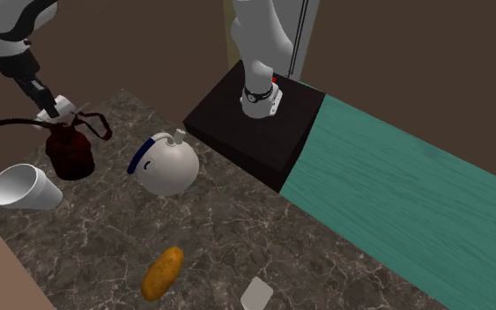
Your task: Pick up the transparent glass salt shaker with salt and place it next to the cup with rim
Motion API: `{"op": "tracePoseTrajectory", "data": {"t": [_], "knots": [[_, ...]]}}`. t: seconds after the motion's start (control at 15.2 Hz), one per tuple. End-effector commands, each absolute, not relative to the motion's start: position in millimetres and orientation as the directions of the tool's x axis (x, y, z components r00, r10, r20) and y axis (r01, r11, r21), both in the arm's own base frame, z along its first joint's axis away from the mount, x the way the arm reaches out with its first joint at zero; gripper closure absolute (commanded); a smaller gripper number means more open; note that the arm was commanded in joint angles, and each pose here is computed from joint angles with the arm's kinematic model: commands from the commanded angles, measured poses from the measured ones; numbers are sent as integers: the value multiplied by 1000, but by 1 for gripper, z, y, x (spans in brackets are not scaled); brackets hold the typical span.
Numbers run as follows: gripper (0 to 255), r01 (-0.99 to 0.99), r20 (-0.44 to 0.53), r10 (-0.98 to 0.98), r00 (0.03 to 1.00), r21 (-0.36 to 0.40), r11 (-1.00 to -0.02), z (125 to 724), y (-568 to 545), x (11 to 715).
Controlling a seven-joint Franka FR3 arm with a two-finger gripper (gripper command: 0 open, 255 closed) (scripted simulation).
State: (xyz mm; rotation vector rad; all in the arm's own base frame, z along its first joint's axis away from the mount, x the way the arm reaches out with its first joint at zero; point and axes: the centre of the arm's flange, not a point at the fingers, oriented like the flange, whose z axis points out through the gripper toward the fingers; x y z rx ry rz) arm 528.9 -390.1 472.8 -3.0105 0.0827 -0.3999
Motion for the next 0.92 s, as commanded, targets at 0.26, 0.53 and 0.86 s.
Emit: {"op": "tracePoseTrajectory", "data": {"t": [0.26, 0.53, 0.86], "knots": [[255, -37, 242, -65, 968, -119, -992, 431, -389, 532], [255, -37, 242, -65, 968, -119, -992, 410, -389, 532], [255, -37, 242, -65, 968, -119, -992, 383, -389, 532]]}}
